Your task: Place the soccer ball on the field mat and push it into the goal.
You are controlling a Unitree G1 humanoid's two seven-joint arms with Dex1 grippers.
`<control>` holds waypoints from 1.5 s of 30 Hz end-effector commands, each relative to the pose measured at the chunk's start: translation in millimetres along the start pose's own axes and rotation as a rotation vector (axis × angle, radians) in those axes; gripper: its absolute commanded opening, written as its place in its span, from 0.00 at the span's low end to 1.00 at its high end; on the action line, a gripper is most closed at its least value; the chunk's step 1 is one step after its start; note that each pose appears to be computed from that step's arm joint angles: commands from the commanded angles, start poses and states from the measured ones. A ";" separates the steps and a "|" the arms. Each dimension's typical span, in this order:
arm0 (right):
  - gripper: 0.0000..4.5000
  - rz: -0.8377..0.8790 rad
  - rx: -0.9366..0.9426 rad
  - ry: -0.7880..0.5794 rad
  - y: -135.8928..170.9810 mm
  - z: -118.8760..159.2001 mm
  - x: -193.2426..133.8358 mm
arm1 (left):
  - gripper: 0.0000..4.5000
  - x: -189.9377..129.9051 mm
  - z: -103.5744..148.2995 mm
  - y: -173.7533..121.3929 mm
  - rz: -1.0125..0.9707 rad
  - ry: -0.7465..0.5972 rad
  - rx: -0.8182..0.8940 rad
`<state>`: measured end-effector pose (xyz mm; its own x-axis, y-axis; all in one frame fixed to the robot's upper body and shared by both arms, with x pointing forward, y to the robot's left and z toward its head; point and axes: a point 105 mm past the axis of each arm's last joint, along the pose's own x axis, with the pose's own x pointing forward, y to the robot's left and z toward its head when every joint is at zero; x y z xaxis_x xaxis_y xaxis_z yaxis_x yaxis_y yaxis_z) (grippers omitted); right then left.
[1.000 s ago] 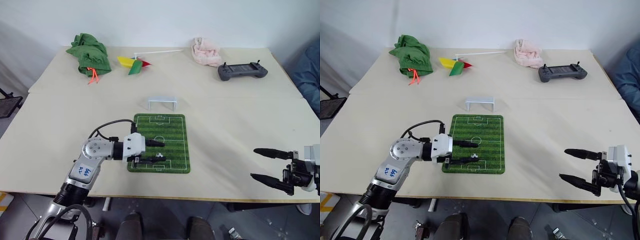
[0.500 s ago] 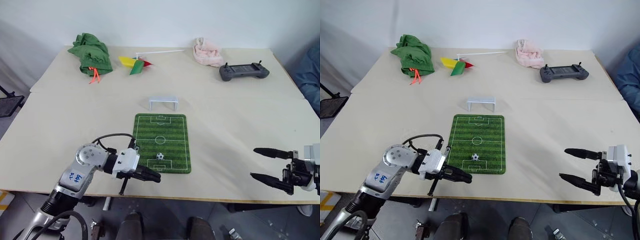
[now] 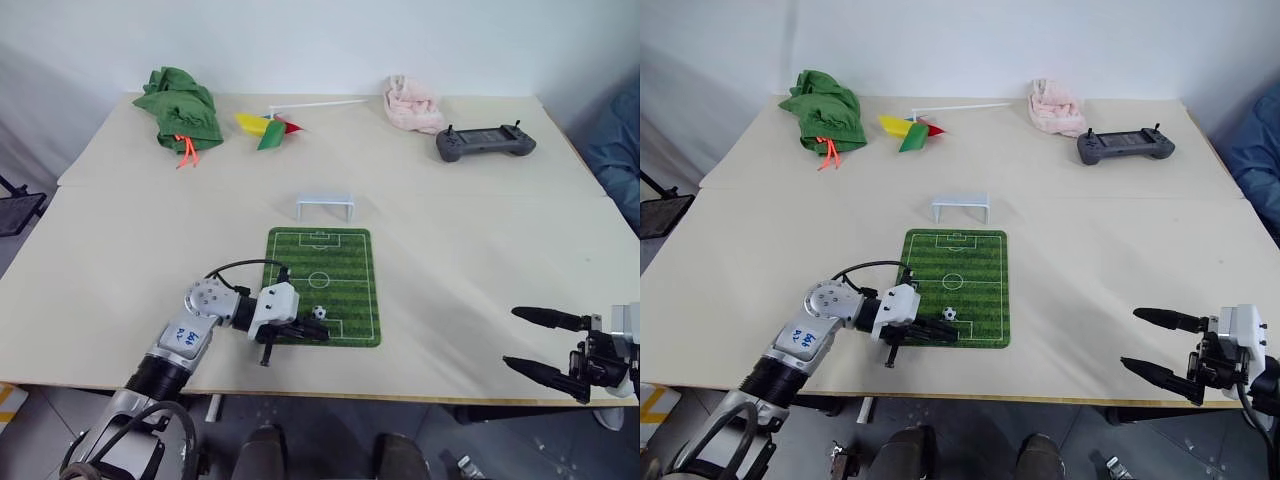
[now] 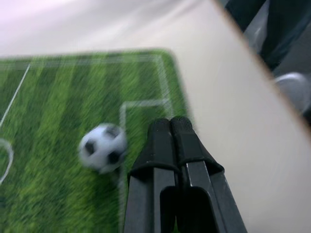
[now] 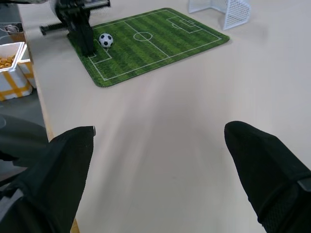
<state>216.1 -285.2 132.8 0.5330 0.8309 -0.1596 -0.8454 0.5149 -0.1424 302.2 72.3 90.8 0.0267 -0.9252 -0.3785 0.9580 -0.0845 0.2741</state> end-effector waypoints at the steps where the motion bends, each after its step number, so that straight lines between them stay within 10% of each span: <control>1: 1.00 -0.016 -0.056 -0.034 -0.7 11.6 -1.5 | 0.00 1.5 -5.7 30.9 0.153 0.045 0.009; 36: 1.00 -0.129 -0.155 -0.112 -65.0 38.0 -8.3 | 0.00 -131.8 86.8 114.9 0.683 -0.146 -0.044; 45: 1.00 -0.116 -0.162 -0.080 -76.2 35.9 3.4 | 0.04 -193.2 41.8 84.2 0.844 -0.130 -0.278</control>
<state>281.0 -313.2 169.5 0.6220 0.7817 -0.0460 -0.7608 0.5893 -0.2719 371.1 219.2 217.3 0.7186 -0.6924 -0.0645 0.6910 0.7005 0.1784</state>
